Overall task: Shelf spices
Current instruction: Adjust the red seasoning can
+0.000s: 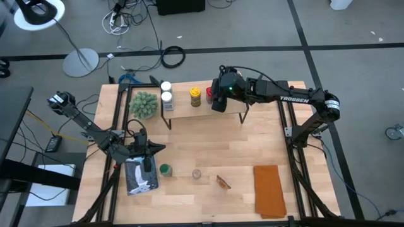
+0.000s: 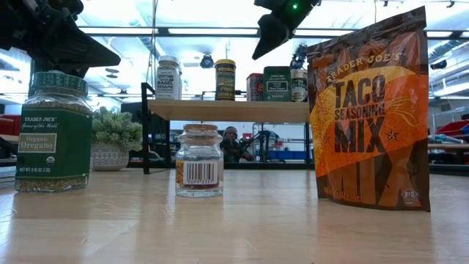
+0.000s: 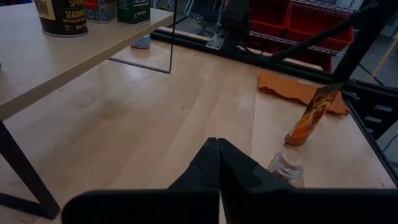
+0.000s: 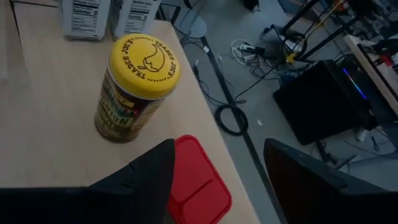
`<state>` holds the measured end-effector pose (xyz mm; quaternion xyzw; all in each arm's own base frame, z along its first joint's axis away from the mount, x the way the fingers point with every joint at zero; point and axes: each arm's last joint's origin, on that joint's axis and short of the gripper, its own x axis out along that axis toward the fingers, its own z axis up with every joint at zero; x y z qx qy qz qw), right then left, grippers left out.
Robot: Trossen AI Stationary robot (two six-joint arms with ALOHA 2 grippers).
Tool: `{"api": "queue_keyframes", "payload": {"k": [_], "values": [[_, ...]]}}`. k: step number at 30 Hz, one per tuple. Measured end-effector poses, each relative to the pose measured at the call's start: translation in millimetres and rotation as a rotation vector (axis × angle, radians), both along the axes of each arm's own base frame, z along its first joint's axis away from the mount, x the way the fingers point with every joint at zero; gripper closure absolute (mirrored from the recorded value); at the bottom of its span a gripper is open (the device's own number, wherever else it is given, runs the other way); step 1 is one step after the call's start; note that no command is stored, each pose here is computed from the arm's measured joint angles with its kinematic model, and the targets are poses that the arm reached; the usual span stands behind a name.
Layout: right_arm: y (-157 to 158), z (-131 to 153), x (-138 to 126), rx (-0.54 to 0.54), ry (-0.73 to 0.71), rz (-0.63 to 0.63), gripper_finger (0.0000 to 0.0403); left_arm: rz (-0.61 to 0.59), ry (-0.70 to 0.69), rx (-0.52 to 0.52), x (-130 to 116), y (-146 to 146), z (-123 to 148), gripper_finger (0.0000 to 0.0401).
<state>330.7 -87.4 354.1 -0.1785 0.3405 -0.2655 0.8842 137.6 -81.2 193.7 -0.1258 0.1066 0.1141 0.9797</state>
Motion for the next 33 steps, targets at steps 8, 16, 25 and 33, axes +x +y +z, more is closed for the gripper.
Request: {"api": "queue_keyframes", "payload": {"k": [8, 16, 25, 33], "values": [[16.8, -1.0, 10.2, -0.040, -0.033, -0.015, 0.0158, 0.000, -0.001, 0.004, 0.0, 0.0, 0.1, 0.0400], [5.3, -4.8, 20.9, -0.065, 0.008, -0.079, 0.0158, 0.004, -0.003, 0.000, 0.1, 0.1, 0.3, 0.0400], [2.9, -5.3, 24.3, -0.007, 0.103, -0.095, 0.0158, 0.003, 0.002, 0.007, -0.1, 0.2, -0.2, 0.0400], [3.7, -15.2, 28.8, 0.040, 0.140, -0.052, 0.0158, 0.004, 0.002, 0.007, -0.1, 0.2, -0.2, 0.0400]]}}
